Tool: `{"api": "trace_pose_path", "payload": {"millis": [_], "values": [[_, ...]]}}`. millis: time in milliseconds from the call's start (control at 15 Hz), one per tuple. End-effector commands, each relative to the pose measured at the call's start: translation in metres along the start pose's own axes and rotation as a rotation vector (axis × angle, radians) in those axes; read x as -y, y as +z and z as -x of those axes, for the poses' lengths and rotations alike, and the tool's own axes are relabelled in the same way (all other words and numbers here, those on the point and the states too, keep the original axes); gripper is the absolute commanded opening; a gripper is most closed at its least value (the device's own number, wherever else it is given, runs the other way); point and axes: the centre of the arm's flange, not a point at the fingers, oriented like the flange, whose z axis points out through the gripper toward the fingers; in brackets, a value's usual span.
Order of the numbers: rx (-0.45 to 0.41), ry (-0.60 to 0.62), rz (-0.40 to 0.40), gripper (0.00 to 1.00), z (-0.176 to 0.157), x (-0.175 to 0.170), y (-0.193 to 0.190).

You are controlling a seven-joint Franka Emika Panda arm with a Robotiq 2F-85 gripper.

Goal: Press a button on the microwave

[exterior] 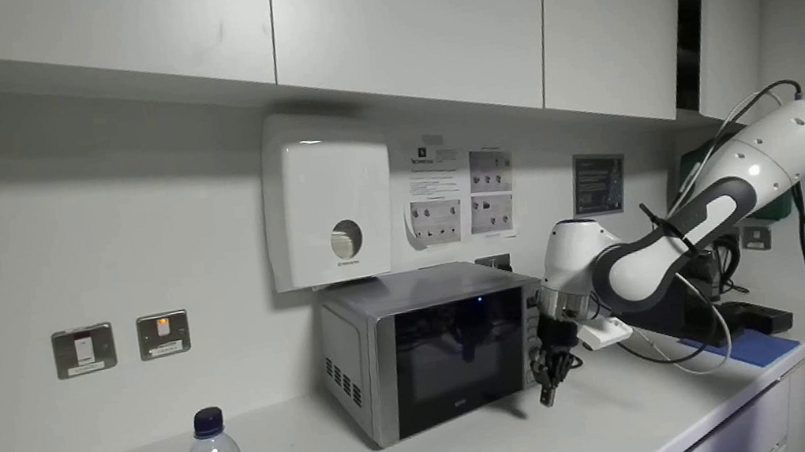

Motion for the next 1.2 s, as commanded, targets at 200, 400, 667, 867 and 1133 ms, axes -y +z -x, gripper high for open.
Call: {"api": "trace_pose_path", "payload": {"millis": [200,400,667,867,1133], "values": [[0.106,0.024,0.034,0.0,0.034,0.014,-0.047],[0.13,0.03,0.068,0.0,0.05,0.024,-0.059],[0.131,0.041,0.102,0.0,0.07,0.041,-0.072],[0.122,0.05,0.122,0.0,0.085,0.055,-0.081],[0.104,0.065,0.142,0.0,0.105,0.072,-0.092]]}}
